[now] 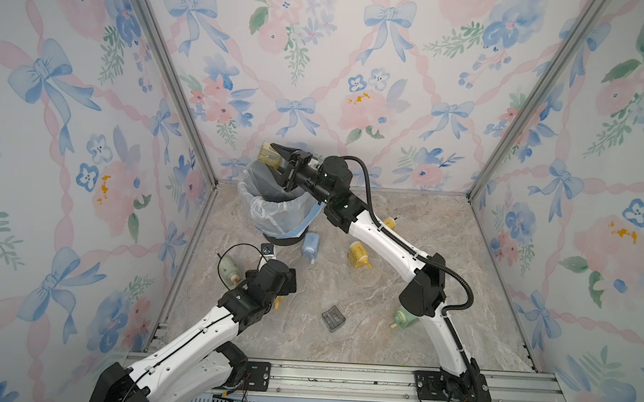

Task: Take out the pencil sharpener tray and clean the shavings
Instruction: Place the pencil sharpener at the center of the board.

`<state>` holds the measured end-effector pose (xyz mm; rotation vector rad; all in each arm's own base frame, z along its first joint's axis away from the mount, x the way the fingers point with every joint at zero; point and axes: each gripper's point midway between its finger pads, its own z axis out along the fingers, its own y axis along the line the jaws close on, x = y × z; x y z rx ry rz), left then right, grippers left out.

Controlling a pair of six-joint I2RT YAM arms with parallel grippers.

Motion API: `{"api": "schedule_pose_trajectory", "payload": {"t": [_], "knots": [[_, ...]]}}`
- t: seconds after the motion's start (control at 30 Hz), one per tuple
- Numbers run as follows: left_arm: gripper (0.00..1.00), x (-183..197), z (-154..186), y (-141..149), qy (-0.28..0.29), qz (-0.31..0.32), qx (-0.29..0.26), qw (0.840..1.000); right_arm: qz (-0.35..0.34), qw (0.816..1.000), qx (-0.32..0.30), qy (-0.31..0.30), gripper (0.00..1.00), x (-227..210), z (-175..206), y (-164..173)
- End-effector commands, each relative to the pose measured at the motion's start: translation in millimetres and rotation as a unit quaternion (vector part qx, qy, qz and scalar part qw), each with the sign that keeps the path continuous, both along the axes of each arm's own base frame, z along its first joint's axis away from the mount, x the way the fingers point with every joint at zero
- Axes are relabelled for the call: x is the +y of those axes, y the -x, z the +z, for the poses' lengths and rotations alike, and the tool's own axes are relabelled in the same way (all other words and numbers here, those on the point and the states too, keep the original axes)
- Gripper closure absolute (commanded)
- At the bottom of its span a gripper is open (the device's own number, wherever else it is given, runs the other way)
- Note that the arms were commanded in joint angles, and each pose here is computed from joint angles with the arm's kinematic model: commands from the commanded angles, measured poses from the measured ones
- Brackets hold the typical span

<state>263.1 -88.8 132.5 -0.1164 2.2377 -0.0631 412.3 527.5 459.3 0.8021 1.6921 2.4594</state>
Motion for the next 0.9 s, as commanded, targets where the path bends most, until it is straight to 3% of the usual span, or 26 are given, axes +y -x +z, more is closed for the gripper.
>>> {"api": "schedule_pose_trajectory", "payload": {"t": [0.0,0.2,0.37,0.67,0.87], "knots": [[0.02,0.4,4.8,0.7,-0.002,-0.008,-0.001,1.0,0.037,0.999,0.017,0.018,0.7,11.0,-14.1,20.9],[0.02,1.2,10.0,2.0,0.005,-0.008,-0.012,1.0,-0.03,0.994,0.08,0.071,0.7,-17.9,-86.3,6.5],[0.02,-3.5,15.7,0.7,0.007,-0.021,-0.015,1.0,-0.034,0.991,0.098,0.082,0.69,-23.1,-106.5,1.7],[0.02,-1.7,36.0,-6.5,-0.009,-0.029,-0.033,0.999,-0.026,0.996,0.028,0.083,0.68,-28.3,-67.9,1.5],[0.02,11.3,45.4,-12.8,-0.036,-0.02,-0.046,0.998,-0.016,0.983,-0.091,0.162,0.68,-39.1,-45.1,12.5]]}}
